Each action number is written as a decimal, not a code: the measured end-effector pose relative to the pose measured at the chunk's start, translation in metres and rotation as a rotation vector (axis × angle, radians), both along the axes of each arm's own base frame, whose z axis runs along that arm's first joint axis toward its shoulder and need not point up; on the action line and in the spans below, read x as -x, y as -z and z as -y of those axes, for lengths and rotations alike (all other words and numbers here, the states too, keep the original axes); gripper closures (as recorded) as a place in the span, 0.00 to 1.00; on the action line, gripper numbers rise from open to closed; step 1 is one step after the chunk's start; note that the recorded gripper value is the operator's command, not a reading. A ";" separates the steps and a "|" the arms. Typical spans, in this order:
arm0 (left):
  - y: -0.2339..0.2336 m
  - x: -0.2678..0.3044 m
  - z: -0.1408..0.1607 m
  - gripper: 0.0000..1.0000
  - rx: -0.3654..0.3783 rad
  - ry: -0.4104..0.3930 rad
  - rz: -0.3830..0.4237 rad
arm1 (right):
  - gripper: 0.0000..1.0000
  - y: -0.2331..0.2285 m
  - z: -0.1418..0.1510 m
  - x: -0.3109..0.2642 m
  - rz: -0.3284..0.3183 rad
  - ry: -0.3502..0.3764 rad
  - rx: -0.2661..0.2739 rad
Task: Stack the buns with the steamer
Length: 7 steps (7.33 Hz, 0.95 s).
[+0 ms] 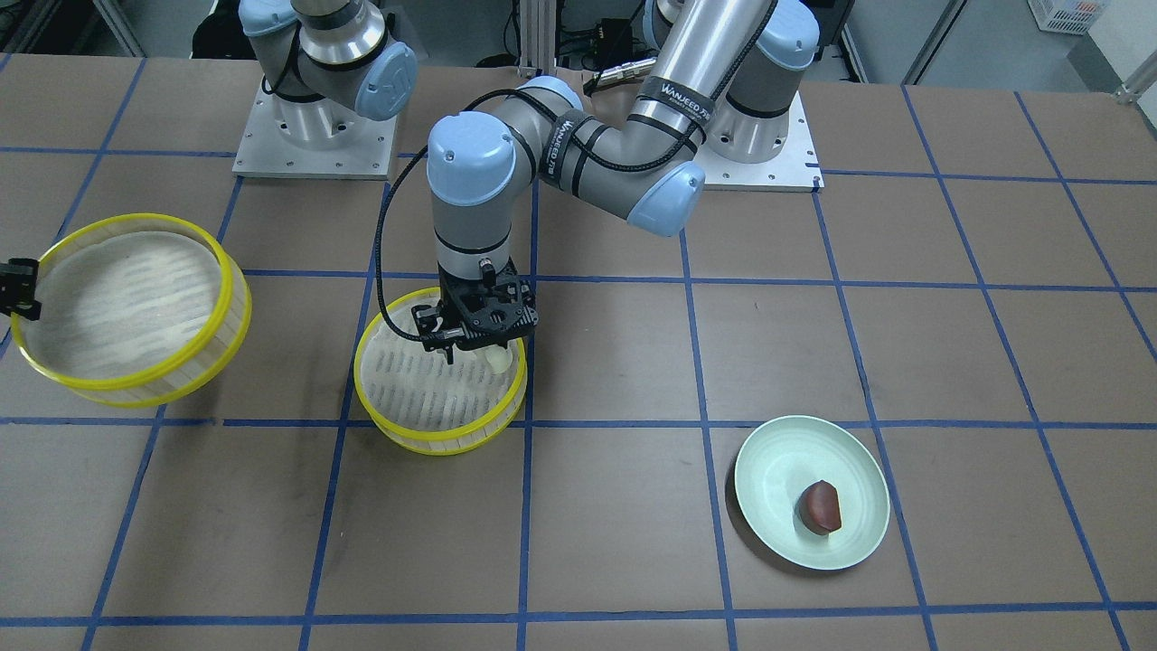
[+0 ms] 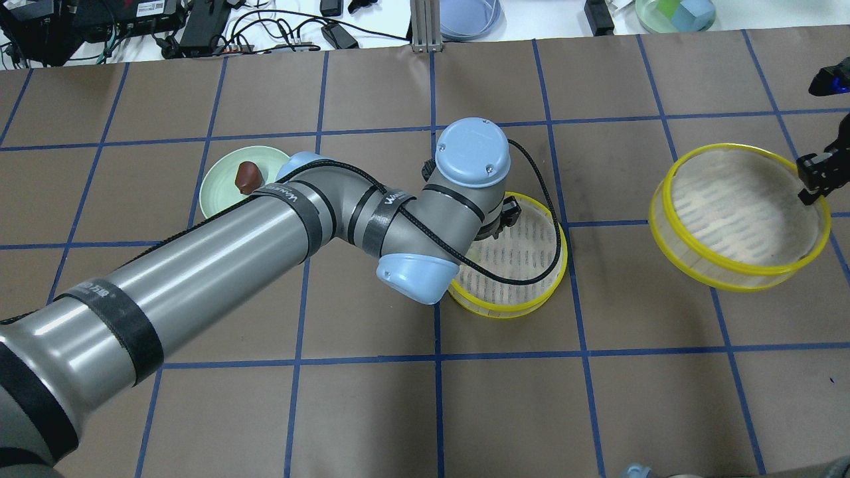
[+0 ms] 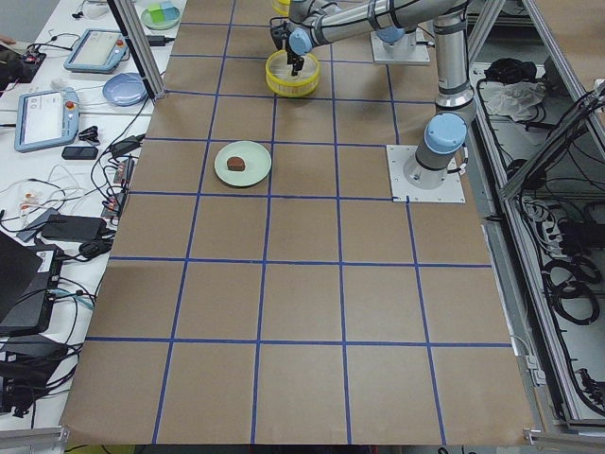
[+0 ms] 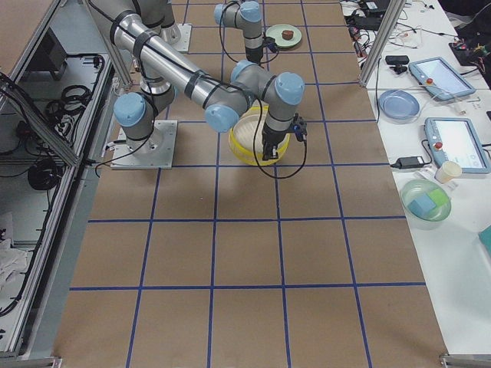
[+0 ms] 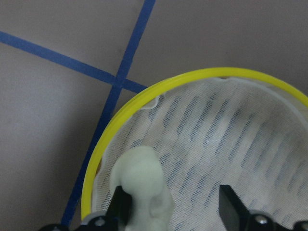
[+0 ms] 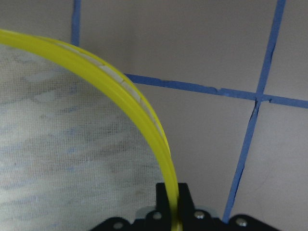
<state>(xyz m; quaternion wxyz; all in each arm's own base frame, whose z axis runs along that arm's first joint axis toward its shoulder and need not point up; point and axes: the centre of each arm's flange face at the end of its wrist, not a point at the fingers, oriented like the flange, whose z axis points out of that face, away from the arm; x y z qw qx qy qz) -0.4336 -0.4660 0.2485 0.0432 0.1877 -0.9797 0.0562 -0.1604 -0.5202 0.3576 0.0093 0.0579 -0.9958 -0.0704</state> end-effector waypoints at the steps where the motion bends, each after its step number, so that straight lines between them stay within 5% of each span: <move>1: -0.005 0.000 0.000 0.00 0.008 0.003 -0.004 | 1.00 -0.007 0.001 -0.034 -0.001 0.015 -0.010; 3: -0.021 -0.004 0.000 0.00 0.034 0.004 -0.012 | 1.00 -0.012 0.007 -0.088 -0.010 0.029 -0.011; 7: -0.064 -0.092 0.050 0.00 0.143 0.142 0.161 | 1.00 -0.002 0.010 -0.193 -0.026 0.079 -0.022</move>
